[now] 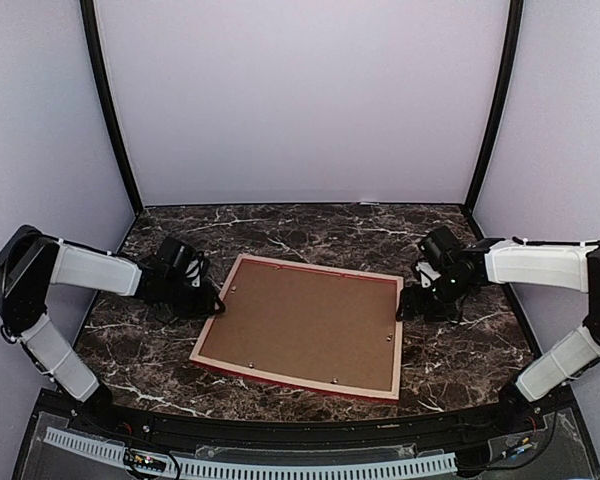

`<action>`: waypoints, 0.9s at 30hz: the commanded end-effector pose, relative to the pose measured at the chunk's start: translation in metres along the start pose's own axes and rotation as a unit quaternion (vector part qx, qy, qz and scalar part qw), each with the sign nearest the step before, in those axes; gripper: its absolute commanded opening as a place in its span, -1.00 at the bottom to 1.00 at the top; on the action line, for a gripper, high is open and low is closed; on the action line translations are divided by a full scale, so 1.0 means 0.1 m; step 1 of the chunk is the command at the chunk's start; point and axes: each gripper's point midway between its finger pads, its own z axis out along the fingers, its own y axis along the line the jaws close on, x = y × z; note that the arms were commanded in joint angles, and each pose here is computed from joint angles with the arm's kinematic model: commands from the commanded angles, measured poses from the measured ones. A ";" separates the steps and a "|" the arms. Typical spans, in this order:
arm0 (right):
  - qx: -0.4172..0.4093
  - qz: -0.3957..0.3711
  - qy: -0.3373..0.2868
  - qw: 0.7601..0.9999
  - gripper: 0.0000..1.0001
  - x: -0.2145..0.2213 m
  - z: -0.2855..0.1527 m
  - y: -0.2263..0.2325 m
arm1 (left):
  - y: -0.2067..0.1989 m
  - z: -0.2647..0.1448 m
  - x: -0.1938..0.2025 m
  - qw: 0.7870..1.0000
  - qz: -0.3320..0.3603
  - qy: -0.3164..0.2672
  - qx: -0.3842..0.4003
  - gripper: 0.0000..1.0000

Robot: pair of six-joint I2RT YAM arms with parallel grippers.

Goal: Put the photo into the frame
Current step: Adjust the photo frame at the center of the board.

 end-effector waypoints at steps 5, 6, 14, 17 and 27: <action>0.010 0.031 -0.011 0.999 0.46 -0.08 0.17 -0.05 | -0.29 -0.25 0.76 0.998 -0.046 0.041 0.025 -0.04; 0.025 0.033 -0.009 0.999 0.43 -0.06 0.20 -0.11 | -0.29 -0.28 0.77 0.998 -0.046 0.037 0.024 0.01; 0.066 0.016 -0.012 0.998 0.08 -0.05 0.28 -0.27 | -0.31 -0.61 0.52 1.000 0.018 -0.022 -0.004 0.63; 0.063 0.002 -0.010 0.998 -0.19 -0.08 0.33 -0.25 | -0.38 -0.64 0.38 0.998 0.051 -0.029 -0.012 0.90; 0.066 -0.016 -0.005 0.998 -0.63 -0.21 0.36 -0.28 | -0.39 -0.29 0.05 0.989 0.126 0.037 -0.069 0.93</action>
